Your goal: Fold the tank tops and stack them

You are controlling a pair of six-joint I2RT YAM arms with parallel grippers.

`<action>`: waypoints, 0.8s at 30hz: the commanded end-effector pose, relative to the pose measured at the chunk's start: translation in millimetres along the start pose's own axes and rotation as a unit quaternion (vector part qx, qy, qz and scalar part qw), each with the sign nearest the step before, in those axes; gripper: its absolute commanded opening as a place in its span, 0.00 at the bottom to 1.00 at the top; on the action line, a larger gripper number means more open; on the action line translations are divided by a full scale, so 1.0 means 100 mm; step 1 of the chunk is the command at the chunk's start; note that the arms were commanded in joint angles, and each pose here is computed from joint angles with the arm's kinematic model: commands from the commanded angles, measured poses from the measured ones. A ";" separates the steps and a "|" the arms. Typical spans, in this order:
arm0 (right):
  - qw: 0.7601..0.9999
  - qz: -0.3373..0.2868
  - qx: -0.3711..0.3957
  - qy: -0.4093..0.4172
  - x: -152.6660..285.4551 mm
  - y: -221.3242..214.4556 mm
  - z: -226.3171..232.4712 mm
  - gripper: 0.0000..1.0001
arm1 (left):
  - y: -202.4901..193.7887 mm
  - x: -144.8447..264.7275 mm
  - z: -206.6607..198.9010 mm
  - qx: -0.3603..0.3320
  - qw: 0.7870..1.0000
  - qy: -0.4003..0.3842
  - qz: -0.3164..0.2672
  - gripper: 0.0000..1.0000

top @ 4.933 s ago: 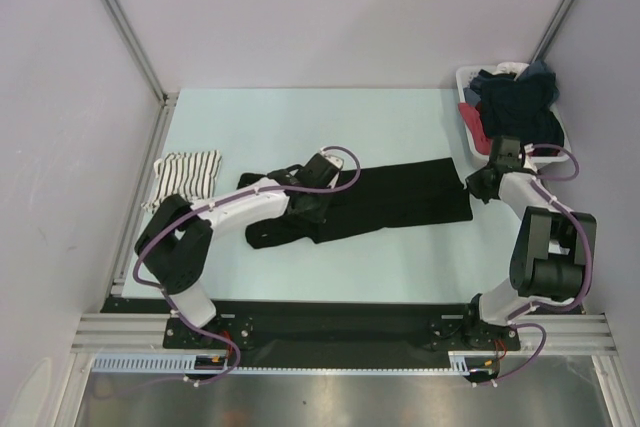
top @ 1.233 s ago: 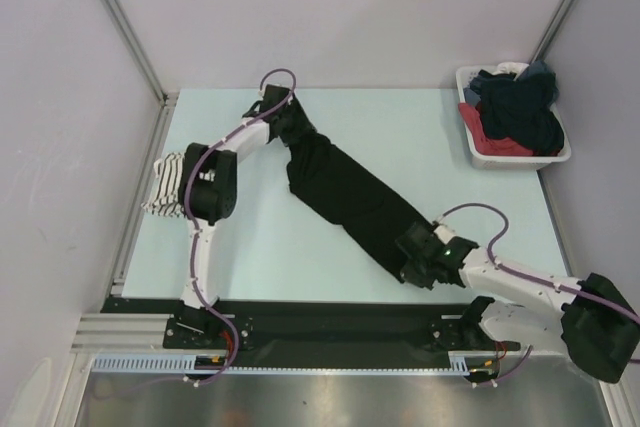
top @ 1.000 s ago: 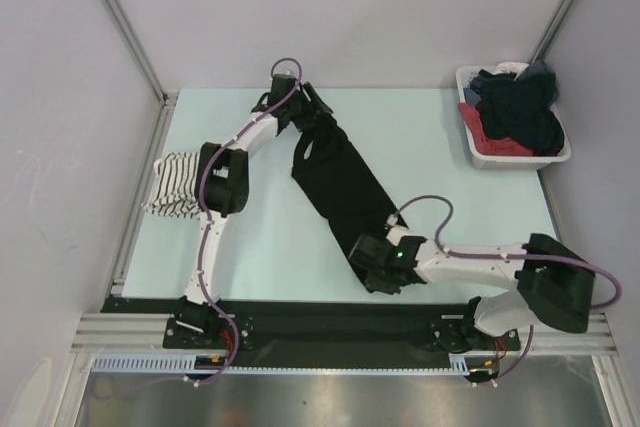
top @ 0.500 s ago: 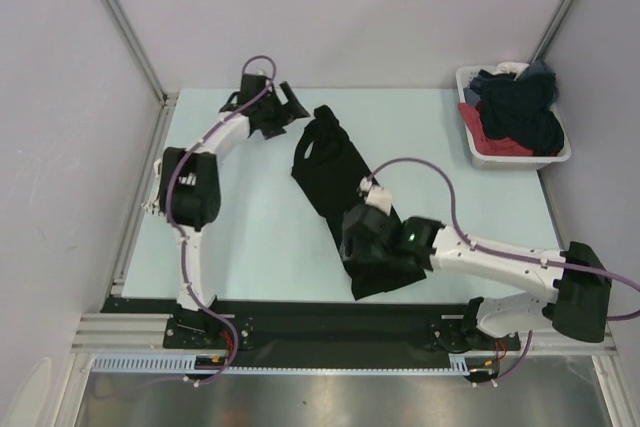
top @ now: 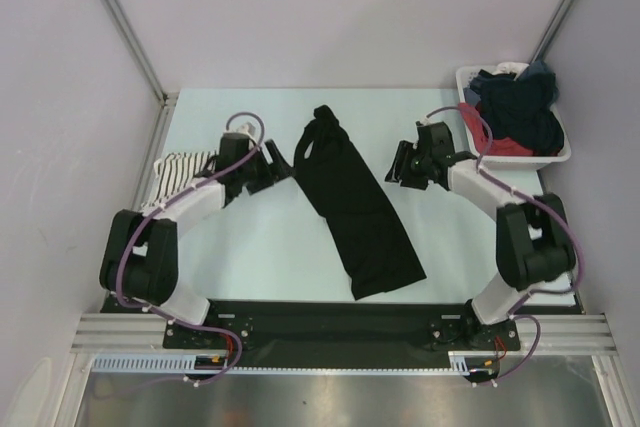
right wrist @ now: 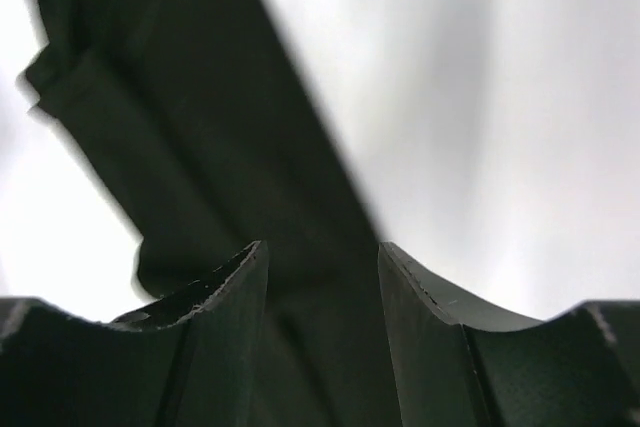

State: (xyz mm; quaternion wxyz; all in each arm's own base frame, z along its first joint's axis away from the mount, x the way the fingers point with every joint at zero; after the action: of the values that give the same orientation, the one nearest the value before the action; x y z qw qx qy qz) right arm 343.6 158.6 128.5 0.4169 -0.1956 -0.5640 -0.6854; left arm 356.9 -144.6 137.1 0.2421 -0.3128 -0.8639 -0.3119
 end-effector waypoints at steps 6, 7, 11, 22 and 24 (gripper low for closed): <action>0.992 0.006 -0.005 0.123 -0.76 0.29 -0.11 0.54 | -0.40 -0.12 0.09 -0.001 0.999 -0.042 0.030 0.77; 0.990 0.002 -0.006 0.142 -0.78 0.33 -0.07 0.54 | -0.43 -0.14 0.14 0.001 0.999 -0.039 0.034 0.77; 0.989 0.005 -0.002 0.145 -0.96 0.39 -0.09 0.54 | -0.46 -0.26 0.09 -0.001 0.998 -0.050 0.041 0.81; 0.997 0.035 0.012 0.074 -1.32 0.20 -0.07 0.29 | -0.33 -0.77 0.04 -0.003 0.999 -0.007 0.040 0.70; 0.997 0.037 0.007 0.074 -1.33 0.17 -0.07 0.29 | -0.34 -0.85 0.11 -0.003 0.999 0.014 0.045 0.66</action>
State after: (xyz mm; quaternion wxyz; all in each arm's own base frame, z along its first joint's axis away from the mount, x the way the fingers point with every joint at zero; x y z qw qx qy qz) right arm 435.6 200.8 54.1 0.4907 -0.1362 -0.5185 -0.6869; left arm 375.2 -189.5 64.7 0.2636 -0.3614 -0.8443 -0.2951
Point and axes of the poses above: each gripper's point midway between its finger pads, its own x axis back along the fingers, its own z axis along the line the jaws close on, y = z × x, the point moved 4 cm from there along x, back along the fingers, and after that the axes turned 14 degrees about x, right-handed, at the moved point
